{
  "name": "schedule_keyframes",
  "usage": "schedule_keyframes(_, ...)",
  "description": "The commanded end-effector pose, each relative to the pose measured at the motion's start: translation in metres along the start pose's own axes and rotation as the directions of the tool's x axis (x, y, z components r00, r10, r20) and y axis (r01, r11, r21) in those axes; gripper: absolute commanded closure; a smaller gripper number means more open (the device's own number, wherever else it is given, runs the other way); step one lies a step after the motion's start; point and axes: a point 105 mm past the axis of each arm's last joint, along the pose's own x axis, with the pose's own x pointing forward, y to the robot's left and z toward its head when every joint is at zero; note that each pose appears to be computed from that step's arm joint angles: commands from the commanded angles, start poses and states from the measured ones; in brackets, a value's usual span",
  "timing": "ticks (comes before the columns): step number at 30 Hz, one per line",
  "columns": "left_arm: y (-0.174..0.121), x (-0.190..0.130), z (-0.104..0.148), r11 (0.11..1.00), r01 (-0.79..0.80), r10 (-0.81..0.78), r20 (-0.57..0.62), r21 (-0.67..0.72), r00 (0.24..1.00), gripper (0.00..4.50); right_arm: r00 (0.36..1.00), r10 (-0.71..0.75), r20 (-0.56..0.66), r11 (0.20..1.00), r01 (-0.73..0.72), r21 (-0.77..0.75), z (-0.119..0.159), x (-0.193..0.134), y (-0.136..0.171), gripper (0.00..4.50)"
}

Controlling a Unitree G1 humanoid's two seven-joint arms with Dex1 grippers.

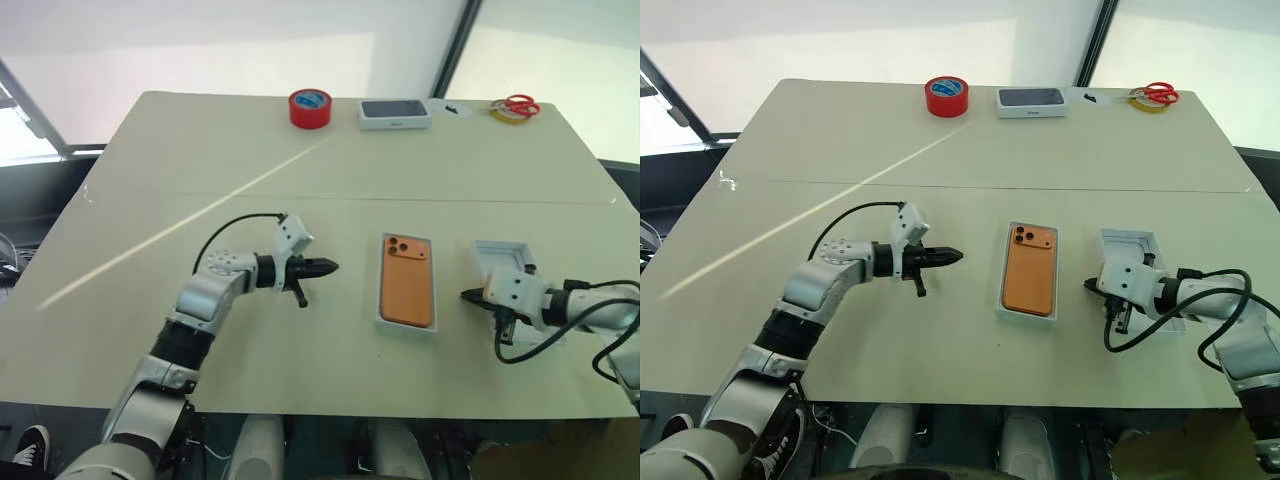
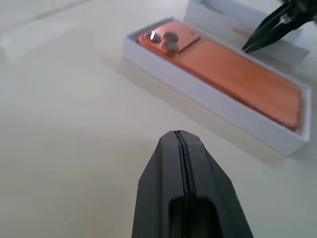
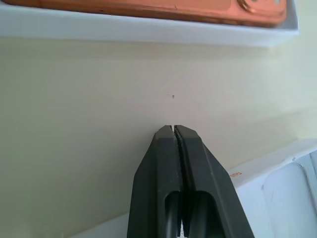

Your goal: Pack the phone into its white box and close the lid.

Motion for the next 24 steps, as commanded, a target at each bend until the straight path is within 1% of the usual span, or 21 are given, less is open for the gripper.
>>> schedule_keyframes(1, 0.015, -0.027, 0.014, 0.994, -0.066, 0.064, 0.026, 0.089, 0.998, 3.96, 0.986, -0.137, 0.099, 0.987, 0.128, 0.093, 0.025, -0.017, -0.021, 3.18)
schedule_keyframes(2, 0.019, -0.033, 0.012, 0.981, -0.094, 0.095, 0.0, 0.168, 0.995, 3.68, 0.978, -0.18, 0.109, 0.976, 0.164, 0.14, 0.028, -0.019, -0.025, 2.71)
schedule_keyframes(3, 0.022, -0.037, 0.012, 0.968, -0.115, 0.118, -0.002, 0.225, 0.993, 3.15, 0.972, -0.208, 0.11, 0.966, 0.187, 0.177, 0.03, -0.021, -0.026, 2.11)
schedule_keyframes(6, 0.016, -0.049, 0.02, 0.981, -0.058, 0.047, 0.063, 0.186, 0.997, 1.62, 0.959, -0.269, 0.084, 0.942, 0.244, 0.232, 0.033, -0.032, -0.029, 0.51)
schedule_keyframes(7, 0.011, -0.053, 0.022, 0.986, -0.018, 0.004, 0.079, 0.166, 0.997, 1.07, 0.94, -0.337, 0.043, 0.912, 0.315, 0.263, 0.029, -0.036, -0.037, 0.01)
schedule_keyframes(9, 0.005, -0.061, 0.026, 0.98, 0.017, -0.037, 0.096, 0.198, 0.995, 0.09, 0.907, -0.42, -0.016, 0.853, 0.401, 0.335, 0.025, -0.042, -0.043, 0.0)
schedule_keyframes(10, 0.005, -0.064, 0.027, 0.961, -0.007, -0.019, 0.094, 0.278, 0.995, 0.03, 0.885, -0.462, -0.055, 0.819, 0.45, 0.356, 0.023, -0.043, -0.045, 0.0)
schedule_keyframes(11, 0.005, -0.066, 0.026, 0.945, -0.009, -0.02, 0.084, 0.326, 0.996, 0.03, 0.859, -0.5, -0.107, 0.772, 0.498, 0.394, 0.019, -0.045, -0.045, 0.0)
schedule_keyframes(12, 0.0, -0.07, 0.024, 0.946, 0.037, -0.065, 0.077, 0.321, 0.995, 0.03, 0.855, -0.497, -0.149, 0.734, 0.506, 0.454, 0.016, -0.043, -0.04, 0.0)
schedule_keyframes(13, -0.003, -0.073, 0.025, 0.945, 0.062, -0.093, 0.081, 0.322, 0.992, 0.03, 0.862, -0.47, -0.187, 0.718, 0.497, 0.488, 0.015, -0.039, -0.032, 0.0)
schedule_keyframes(14, -0.005, -0.075, 0.026, 0.944, 0.081, -0.116, 0.091, 0.321, 0.989, 0.03, 0.872, -0.438, -0.218, 0.71, 0.485, 0.512, 0.013, -0.036, -0.023, 0.0)
schedule_keyframes(15, -0.008, -0.076, 0.028, 0.931, 0.091, -0.136, 0.102, 0.354, 0.986, 0.03, 0.889, -0.382, -0.254, 0.708, 0.458, 0.538, 0.012, -0.031, -0.012, 0.0)
schedule_keyframes(16, -0.01, -0.077, 0.03, 0.916, 0.093, -0.144, 0.104, 0.39, 0.984, 0.03, 0.907, -0.329, -0.265, 0.717, 0.422, 0.554, 0.015, -0.027, -0.003, 0.0)
schedule_keyframes(18, -0.015, -0.079, 0.028, 0.901, 0.13, -0.183, 0.09, 0.414, 0.979, 0.03, 0.93, -0.242, -0.277, 0.727, 0.363, 0.583, 0.027, -0.021, 0.009, 0.0)
schedule_keyframes(21, -0.02, -0.082, 0.026, 0.892, 0.169, -0.22, 0.076, 0.419, 0.972, 0.03, 0.928, -0.179, -0.328, 0.708, 0.353, 0.611, 0.035, -0.022, 0.007, 0.0)
schedule_keyframes(23, -0.024, -0.084, 0.028, 0.889, 0.176, -0.233, 0.085, 0.424, 0.969, 0.03, 0.914, -0.139, -0.382, 0.716, 0.359, 0.599, 0.03, -0.02, 0.004, 0.0)
schedule_keyframes(24, -0.026, -0.084, 0.028, 0.884, 0.176, -0.236, 0.088, 0.434, 0.968, 0.03, 0.918, -0.106, -0.382, 0.706, 0.34, 0.622, 0.028, -0.017, 0.005, 0.0)
